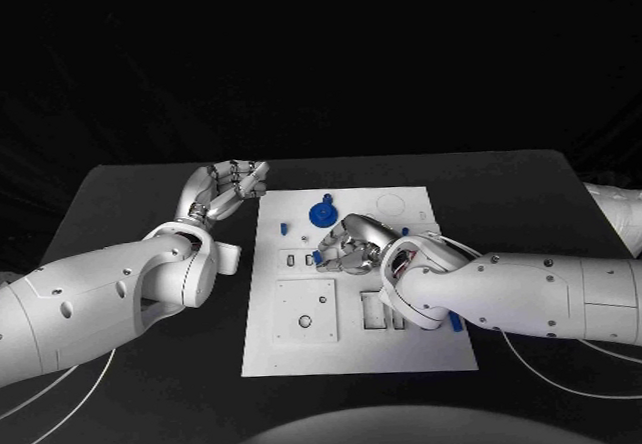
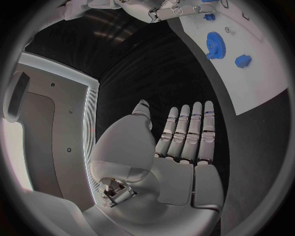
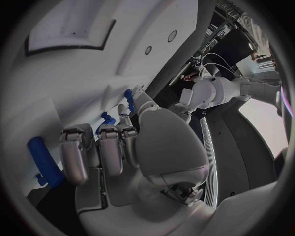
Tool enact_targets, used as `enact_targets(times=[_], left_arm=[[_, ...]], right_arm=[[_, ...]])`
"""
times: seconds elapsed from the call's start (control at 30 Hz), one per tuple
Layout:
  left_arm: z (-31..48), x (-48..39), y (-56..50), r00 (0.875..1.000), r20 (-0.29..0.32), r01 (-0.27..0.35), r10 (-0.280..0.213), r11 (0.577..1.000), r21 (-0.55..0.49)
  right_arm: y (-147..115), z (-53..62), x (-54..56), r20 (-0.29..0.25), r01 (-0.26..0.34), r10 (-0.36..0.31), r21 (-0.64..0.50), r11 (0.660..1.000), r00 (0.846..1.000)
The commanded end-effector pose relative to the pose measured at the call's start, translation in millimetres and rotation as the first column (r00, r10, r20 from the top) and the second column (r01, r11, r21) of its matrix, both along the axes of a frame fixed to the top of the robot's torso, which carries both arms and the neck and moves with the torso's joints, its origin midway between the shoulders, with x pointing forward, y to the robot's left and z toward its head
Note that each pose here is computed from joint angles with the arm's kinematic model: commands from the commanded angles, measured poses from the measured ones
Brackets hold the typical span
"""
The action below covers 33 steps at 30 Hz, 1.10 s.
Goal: Assemble the parts on the task board
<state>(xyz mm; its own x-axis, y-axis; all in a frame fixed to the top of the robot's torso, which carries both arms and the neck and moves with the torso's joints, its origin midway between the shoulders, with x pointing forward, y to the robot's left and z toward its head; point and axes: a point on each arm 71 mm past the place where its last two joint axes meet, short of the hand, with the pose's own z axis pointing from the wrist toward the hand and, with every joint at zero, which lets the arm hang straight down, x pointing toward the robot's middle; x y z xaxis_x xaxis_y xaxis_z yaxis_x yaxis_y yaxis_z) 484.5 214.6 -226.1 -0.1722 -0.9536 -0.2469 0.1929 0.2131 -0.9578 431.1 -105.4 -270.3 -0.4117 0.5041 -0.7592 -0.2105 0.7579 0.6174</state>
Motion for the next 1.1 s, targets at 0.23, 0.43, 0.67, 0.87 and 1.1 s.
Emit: enact_targets(times=[0.23,0.43,0.67,0.87,1.1], left_arm=[[1.6,-0.7,-2.6,1.0,0.011,0.015,-0.015,1.0,-0.004],[1.6,-0.8,-1.8,1.0,0.01,0.015,-0.015,1.0,-0.003],[4.3,-2.0,0.3,1.0,0.013,0.018,-0.019,1.0,0.013],[20.6,1.0,2.6,0.999,0.019,0.029,-0.03,0.998,0.061],[44.9,10.7,-7.4,0.993,-0.052,0.111,-0.103,0.976,0.19]], right_arm=[[-0.6,2.9,-1.8,0.037,-0.007,0.006,0.008,1.0,0.999],[-3.1,6.3,-2.7,0.063,-0.001,-0.001,0.031,1.0,0.998],[-8.9,27.3,-0.7,0.147,-0.011,-0.005,0.106,0.994,0.989],[-22.5,66.3,6.1,0.238,-0.018,-0.029,0.194,0.981,0.971],[-46.7,104.3,12.0,0.222,-0.009,-0.053,0.271,0.963,0.974]])
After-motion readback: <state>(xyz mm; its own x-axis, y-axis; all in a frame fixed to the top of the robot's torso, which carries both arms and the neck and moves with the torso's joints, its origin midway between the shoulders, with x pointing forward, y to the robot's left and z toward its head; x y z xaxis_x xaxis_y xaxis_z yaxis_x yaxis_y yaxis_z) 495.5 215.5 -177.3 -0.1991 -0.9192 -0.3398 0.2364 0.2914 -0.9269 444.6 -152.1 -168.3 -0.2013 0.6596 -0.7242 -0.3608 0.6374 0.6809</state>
